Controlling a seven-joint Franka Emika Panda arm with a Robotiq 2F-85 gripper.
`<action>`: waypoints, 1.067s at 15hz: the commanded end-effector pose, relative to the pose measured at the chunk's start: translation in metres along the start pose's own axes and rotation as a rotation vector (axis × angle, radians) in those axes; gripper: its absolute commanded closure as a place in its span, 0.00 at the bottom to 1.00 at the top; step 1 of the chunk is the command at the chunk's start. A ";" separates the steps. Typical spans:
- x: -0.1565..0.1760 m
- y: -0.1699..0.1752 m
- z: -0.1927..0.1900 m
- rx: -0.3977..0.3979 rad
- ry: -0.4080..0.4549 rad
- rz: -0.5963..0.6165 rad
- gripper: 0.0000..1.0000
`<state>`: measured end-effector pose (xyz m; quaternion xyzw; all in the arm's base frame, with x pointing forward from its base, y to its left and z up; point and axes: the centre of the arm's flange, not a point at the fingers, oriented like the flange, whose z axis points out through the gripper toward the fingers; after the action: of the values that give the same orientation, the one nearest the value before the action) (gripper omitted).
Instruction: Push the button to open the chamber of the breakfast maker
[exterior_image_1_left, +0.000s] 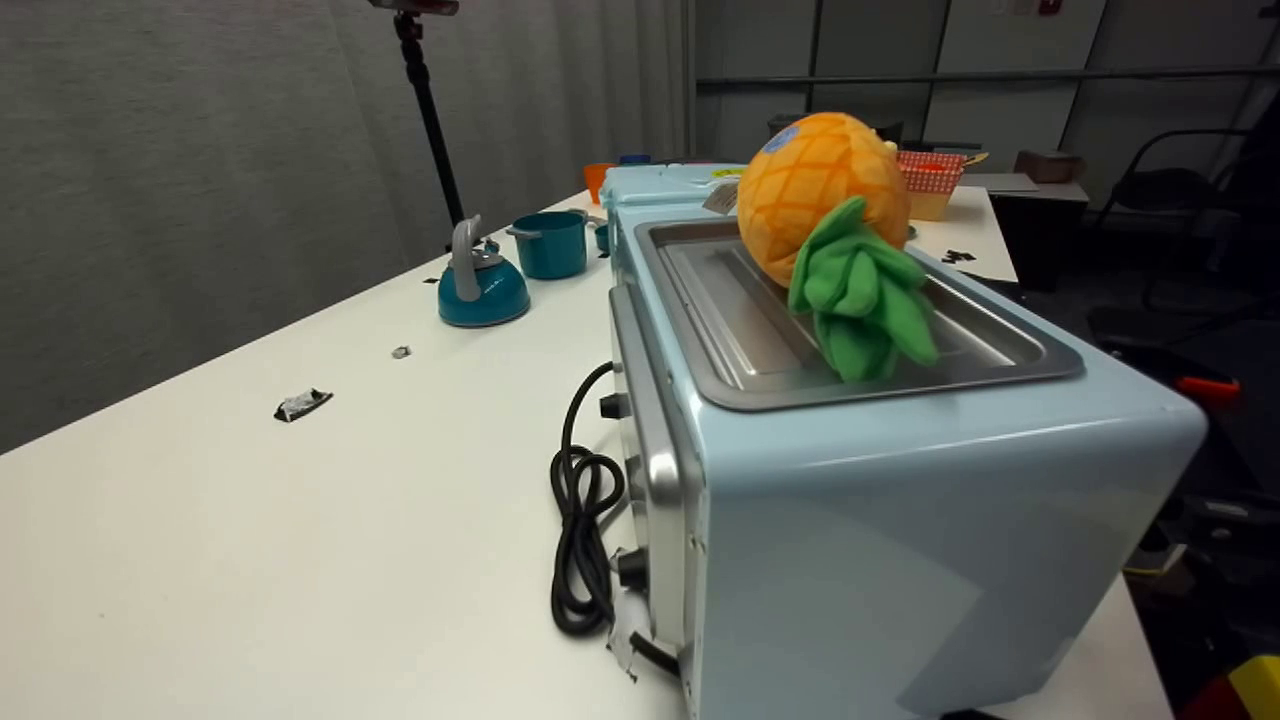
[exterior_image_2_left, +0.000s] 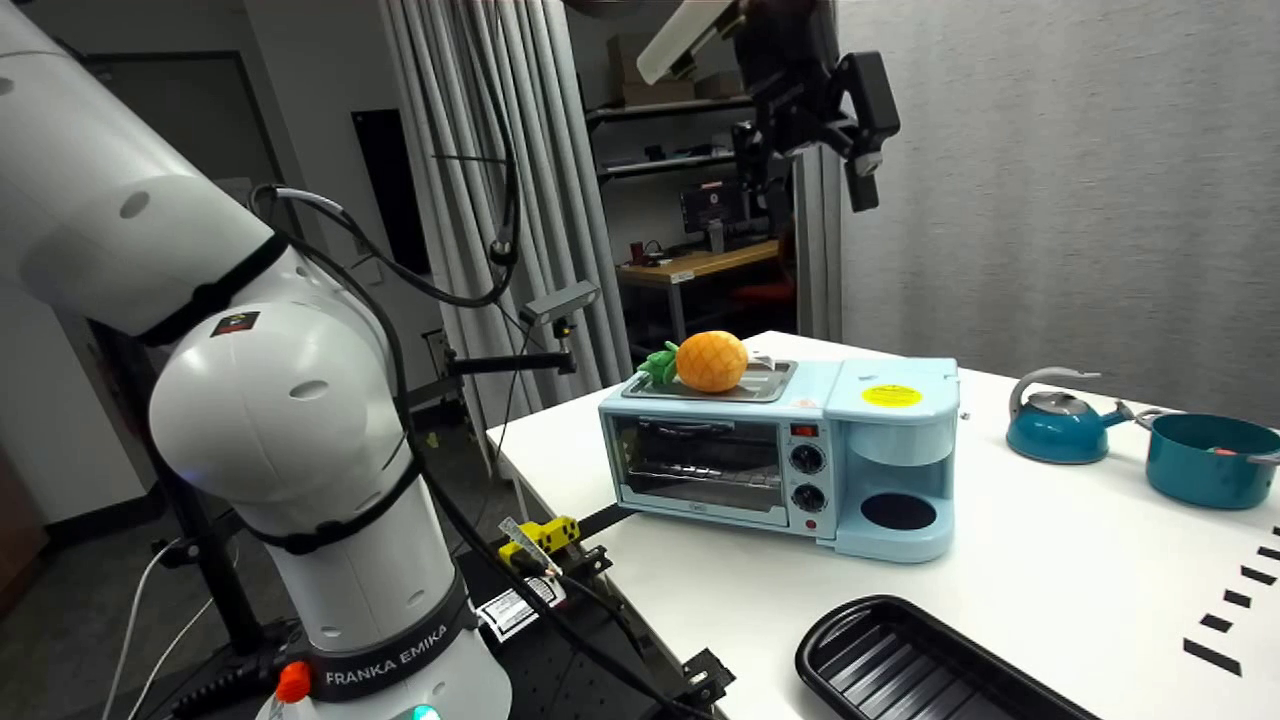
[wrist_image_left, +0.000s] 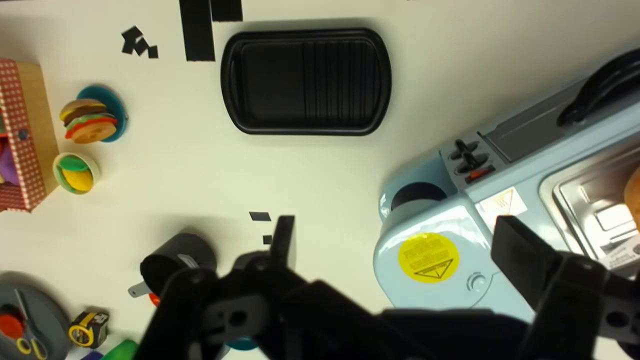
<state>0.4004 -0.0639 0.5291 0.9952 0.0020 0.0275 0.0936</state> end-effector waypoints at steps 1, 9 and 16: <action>0.060 -0.003 -0.007 0.073 0.024 0.002 0.00; 0.068 -0.008 -0.001 0.072 0.025 0.008 0.00; 0.094 -0.039 0.019 0.102 0.025 -0.049 0.00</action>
<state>0.4759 -0.0466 0.5207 0.9977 0.0101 0.0356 0.0575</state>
